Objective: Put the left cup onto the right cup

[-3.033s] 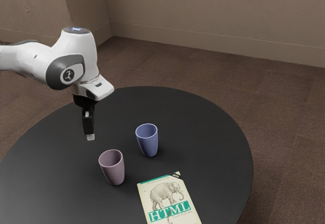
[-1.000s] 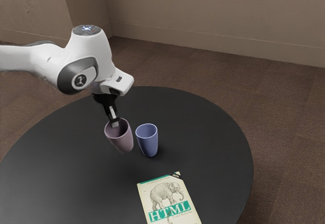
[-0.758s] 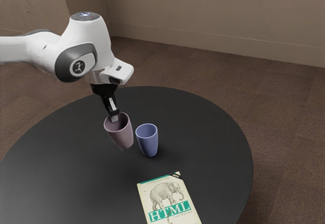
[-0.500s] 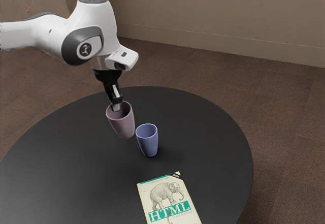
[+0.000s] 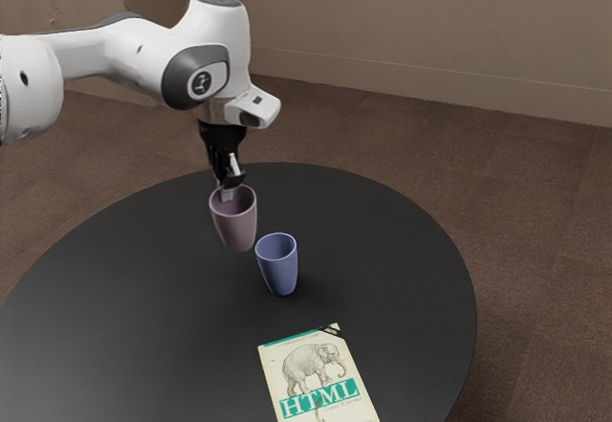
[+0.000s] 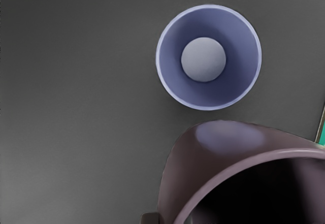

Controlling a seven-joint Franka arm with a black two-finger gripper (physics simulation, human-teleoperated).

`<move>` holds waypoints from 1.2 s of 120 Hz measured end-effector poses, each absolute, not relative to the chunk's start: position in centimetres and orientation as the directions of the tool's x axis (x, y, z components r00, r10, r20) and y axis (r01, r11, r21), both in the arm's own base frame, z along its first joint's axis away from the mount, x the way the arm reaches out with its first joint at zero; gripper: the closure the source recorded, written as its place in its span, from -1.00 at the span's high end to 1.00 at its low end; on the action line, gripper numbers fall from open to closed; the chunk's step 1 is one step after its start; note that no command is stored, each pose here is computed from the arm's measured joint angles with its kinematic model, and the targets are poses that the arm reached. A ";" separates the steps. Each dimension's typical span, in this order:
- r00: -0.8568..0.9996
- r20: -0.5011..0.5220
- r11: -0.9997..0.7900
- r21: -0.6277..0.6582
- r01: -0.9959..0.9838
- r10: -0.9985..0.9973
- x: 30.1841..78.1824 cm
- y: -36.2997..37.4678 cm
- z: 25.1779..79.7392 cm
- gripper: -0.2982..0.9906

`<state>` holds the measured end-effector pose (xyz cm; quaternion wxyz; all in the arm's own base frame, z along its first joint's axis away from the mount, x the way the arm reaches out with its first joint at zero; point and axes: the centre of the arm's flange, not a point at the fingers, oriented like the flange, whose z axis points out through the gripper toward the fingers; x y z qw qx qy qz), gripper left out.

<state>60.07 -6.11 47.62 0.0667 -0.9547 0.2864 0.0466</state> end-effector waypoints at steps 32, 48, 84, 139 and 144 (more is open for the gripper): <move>0.803 -0.140 -0.798 -0.107 -0.594 -0.579 61.2 -7.9 47.1 -0.68; 0.801 -0.148 -0.795 -0.115 -0.596 -0.580 61.7 -7.4 46.6 -0.68; 0.779 -0.156 -0.766 -0.145 -0.626 -0.607 63.3 -8.7 46.2 -0.68; 0.750 -0.169 -0.733 -0.162 -0.661 -0.639 65.5 -11.0 44.5 -0.68; 0.749 -0.170 -0.731 -0.163 -0.663 -0.641 65.7 -11.1 44.3 -0.68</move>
